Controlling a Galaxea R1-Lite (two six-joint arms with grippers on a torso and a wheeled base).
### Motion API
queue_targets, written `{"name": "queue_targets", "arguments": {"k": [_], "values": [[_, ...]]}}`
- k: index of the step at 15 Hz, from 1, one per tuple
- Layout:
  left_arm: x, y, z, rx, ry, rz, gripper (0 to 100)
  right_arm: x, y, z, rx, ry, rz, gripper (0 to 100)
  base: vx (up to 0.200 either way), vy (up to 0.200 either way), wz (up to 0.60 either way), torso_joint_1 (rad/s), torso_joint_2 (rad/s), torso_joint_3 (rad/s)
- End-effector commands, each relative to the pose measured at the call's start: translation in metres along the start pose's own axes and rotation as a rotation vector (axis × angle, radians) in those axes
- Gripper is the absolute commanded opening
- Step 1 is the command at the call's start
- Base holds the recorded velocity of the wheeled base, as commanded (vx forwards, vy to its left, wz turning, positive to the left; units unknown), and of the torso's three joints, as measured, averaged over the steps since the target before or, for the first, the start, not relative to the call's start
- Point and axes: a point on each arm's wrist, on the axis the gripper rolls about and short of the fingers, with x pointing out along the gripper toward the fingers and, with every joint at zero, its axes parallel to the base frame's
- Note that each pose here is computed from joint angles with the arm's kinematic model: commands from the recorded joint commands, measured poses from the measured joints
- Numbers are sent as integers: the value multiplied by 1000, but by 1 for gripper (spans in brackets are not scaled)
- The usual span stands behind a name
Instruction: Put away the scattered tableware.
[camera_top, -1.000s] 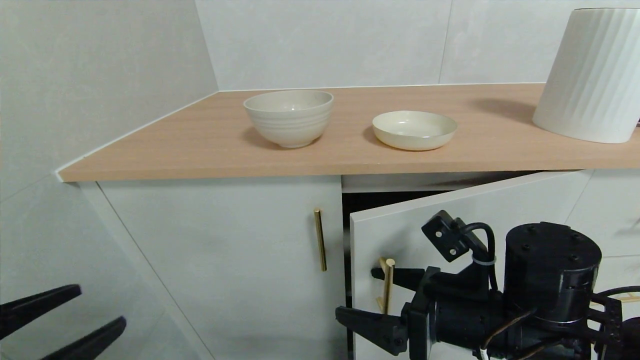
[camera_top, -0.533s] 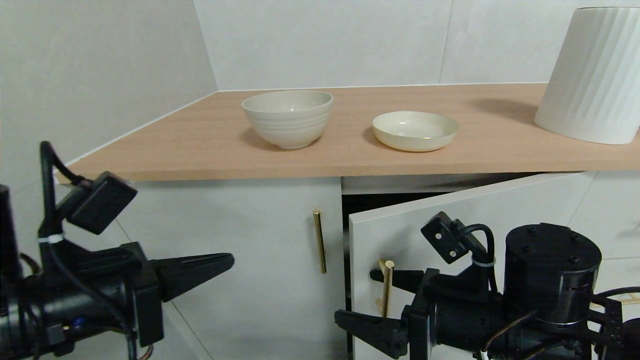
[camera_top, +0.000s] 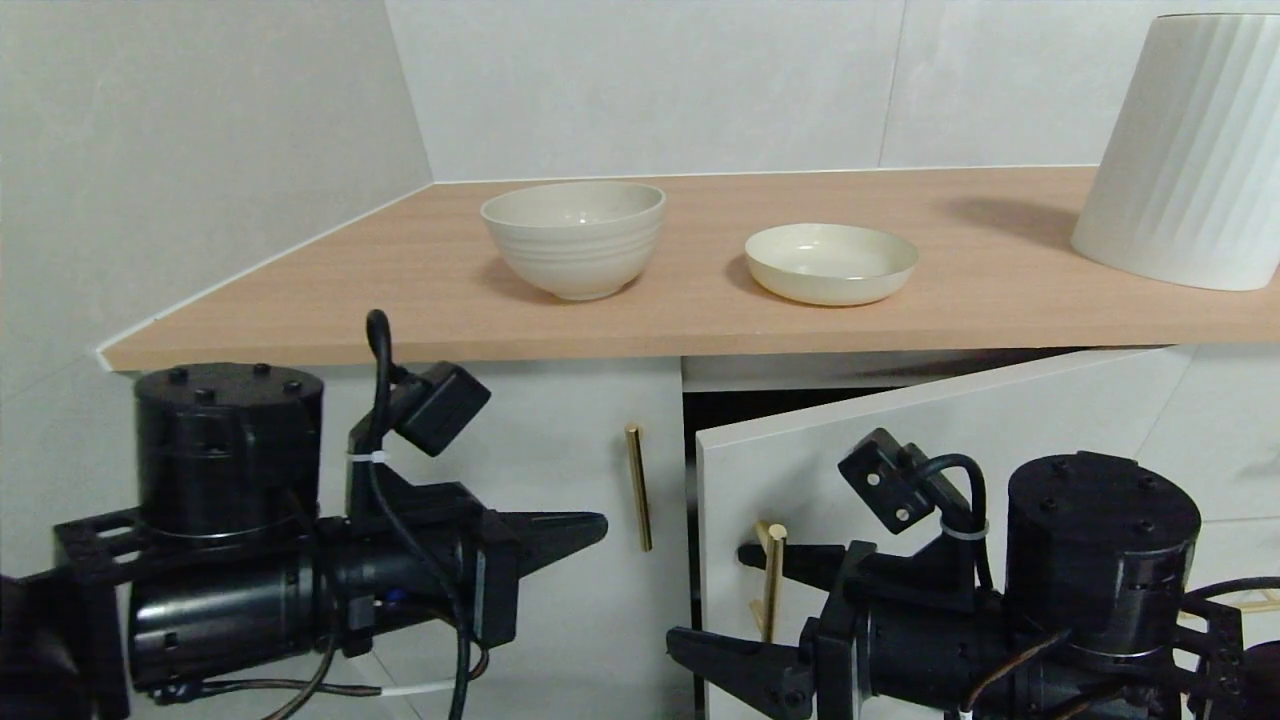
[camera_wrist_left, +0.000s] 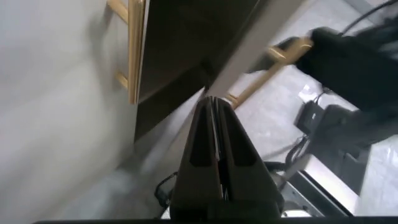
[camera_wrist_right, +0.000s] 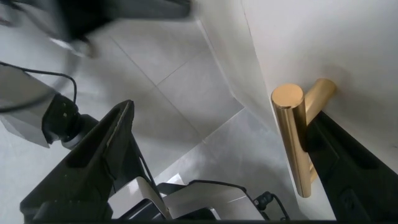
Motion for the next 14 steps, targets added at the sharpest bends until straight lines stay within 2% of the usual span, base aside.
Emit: {"name": "queue_targets", "arguments": {"k": [1,3,5,7,10,14], "values": [[30,12,-12,-18,57,2,0,4,2,-5,2,23,7,100,0,0,0,0,0,0],[51,11,-17,-4,66,-22,0,4,3,-6,1,28,12,100,0,0,0,0,0,0],[68,13,-14,0,69,-34,0,5,3,-8,2,35,12,100,0,0,0,0,0,0],[74,4,-7,22,50,-65,0,4,3,-9,1,36,12,100,0,0,0,0,0,0],[78,-2,2,40,22,-89,0,4,3,-9,1,36,12,100,0,0,0,0,0,0],[81,-4,0,42,32,-99,0,4,3,-9,1,35,11,100,0,0,0,0,0,0]]}}
